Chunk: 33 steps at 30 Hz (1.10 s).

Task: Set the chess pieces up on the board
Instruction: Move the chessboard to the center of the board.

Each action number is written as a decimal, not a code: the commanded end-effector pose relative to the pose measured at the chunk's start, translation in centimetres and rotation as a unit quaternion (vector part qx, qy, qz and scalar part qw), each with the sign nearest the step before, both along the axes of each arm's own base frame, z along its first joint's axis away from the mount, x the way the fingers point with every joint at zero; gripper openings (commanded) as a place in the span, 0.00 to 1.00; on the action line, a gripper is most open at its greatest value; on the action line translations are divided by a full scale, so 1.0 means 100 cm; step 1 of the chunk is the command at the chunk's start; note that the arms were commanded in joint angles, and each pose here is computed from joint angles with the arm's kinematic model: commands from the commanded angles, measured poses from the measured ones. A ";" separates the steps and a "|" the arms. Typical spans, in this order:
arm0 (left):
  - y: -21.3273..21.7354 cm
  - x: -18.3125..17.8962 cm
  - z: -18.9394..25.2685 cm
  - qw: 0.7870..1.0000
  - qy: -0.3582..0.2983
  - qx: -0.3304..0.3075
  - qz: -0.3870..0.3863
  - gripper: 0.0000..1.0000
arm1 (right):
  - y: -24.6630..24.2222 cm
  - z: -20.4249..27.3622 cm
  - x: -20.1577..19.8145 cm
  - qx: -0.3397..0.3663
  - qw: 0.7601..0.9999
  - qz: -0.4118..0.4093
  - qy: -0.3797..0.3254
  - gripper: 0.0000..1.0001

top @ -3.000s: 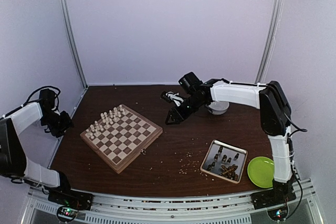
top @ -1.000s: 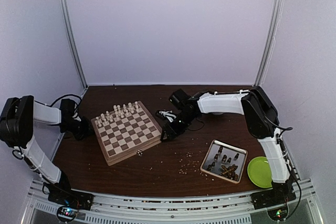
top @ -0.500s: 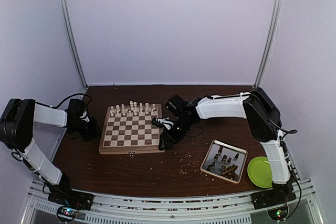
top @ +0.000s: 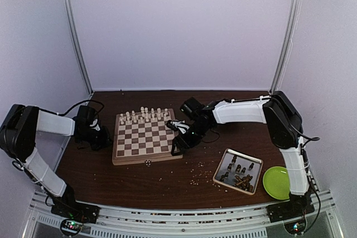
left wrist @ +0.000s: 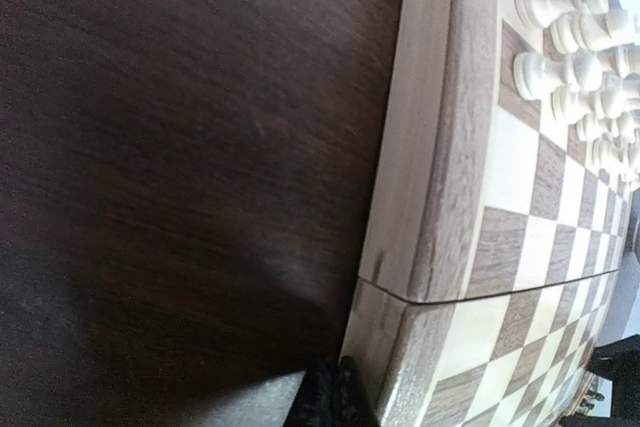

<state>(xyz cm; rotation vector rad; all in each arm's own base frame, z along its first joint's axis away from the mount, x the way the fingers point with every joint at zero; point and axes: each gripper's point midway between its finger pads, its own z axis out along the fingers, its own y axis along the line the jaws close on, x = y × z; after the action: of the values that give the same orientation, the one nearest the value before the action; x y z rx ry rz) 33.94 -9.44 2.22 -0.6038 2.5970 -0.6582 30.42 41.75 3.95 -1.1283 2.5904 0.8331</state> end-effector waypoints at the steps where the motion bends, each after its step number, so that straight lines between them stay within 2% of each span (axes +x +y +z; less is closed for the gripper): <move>1: -0.020 0.008 0.004 0.999 -0.015 -0.014 -0.026 0.00 | -0.006 0.004 0.013 -0.004 1.000 -0.018 -0.018 0.71; 5: -0.035 0.008 0.003 0.999 -0.013 -0.014 -0.046 0.00 | -0.003 0.002 -0.004 0.019 1.000 0.005 0.014 0.60; 8: -0.051 0.005 0.003 0.998 -0.012 -0.013 -0.066 0.00 | -0.008 0.003 -0.017 0.023 0.999 0.018 0.029 0.56; 19: -0.111 -0.019 0.014 0.989 -0.015 -0.013 -0.145 0.00 | -0.041 0.009 -0.043 0.007 0.999 0.030 0.013 0.55; 33: -0.147 -0.065 0.033 0.981 -0.026 0.008 -0.194 0.00 | -0.060 -0.002 -0.069 -0.027 0.997 0.066 0.028 0.54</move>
<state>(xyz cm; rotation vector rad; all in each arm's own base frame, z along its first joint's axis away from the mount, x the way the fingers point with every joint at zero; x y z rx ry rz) 28.92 -18.59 3.04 -0.2154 2.7320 -0.4840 24.54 34.13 3.34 -1.1933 2.7509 0.7828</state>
